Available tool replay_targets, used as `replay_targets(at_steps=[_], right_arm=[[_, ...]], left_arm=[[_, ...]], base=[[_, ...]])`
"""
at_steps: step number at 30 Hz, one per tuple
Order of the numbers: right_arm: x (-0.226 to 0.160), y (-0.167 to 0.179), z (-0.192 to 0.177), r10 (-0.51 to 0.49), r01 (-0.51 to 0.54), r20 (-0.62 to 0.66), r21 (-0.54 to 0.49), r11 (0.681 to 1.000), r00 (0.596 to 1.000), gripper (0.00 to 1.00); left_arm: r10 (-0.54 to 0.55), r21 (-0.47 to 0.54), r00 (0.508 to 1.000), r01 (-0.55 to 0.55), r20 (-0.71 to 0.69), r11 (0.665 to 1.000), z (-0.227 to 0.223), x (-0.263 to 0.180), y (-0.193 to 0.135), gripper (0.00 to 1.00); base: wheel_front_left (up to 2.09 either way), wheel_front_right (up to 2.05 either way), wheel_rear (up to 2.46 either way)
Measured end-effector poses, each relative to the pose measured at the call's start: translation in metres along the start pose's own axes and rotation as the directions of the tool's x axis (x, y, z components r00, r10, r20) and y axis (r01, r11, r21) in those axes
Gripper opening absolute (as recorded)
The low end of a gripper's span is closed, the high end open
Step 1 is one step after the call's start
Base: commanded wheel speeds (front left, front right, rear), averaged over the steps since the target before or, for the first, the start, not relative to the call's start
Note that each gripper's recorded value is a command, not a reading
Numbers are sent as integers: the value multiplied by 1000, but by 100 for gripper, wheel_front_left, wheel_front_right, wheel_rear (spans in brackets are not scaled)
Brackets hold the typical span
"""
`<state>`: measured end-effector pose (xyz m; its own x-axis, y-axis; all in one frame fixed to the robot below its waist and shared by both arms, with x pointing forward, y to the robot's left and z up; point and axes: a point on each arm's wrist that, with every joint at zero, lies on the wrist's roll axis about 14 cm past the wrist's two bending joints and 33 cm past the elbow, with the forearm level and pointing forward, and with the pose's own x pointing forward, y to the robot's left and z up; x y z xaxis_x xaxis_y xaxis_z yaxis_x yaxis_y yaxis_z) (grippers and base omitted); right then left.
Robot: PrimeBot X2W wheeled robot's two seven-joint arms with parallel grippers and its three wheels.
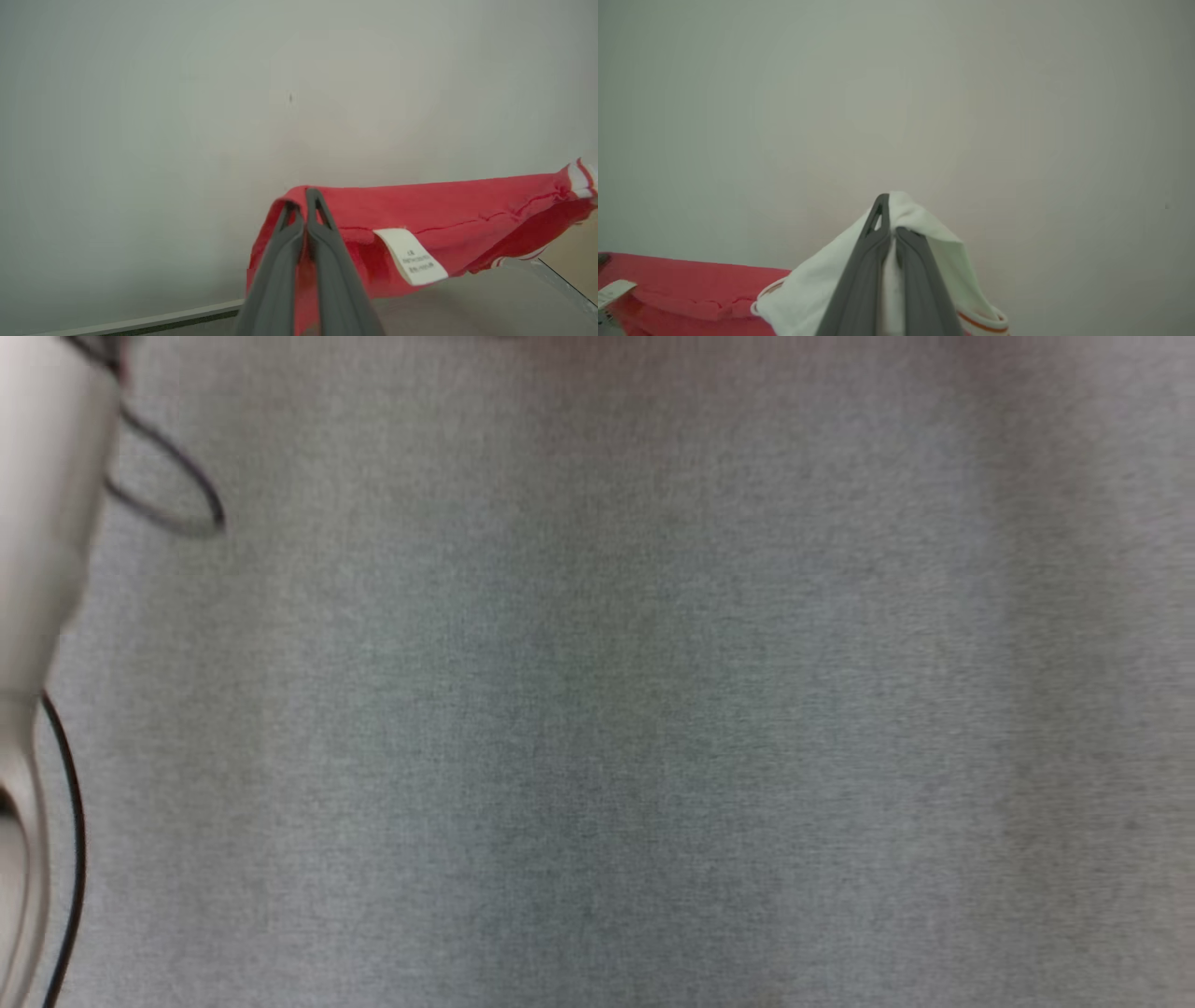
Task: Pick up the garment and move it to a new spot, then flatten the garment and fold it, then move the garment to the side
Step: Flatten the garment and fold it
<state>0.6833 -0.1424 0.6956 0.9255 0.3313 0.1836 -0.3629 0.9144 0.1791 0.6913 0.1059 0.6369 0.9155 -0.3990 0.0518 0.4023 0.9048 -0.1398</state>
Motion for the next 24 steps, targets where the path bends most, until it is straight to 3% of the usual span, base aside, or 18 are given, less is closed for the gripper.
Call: replay_targets(at_steps=[4,11,15,24], right_arm=[[-29,9,-37,32,-34,-166,-14,999,986,0],[-113,27,-89,89,-109,-446,-18,994,891,0],[-167,40,-104,126,-146,-570,11,989,812,0],[-303,68,-143,192,-182,-796,105,978,574,0]], left_arm=[[-26,-22,988,23,-150,1000,-37,-27,-4,0],[-97,-60,913,80,-397,995,-85,-97,-27,0],[-106,-65,846,84,-523,994,-106,-142,-34,0],[-171,-109,718,132,-675,985,-133,-237,-74,0]], base=[[0,0,0],[0,0,0],[0,0,0],[0,0,0]])
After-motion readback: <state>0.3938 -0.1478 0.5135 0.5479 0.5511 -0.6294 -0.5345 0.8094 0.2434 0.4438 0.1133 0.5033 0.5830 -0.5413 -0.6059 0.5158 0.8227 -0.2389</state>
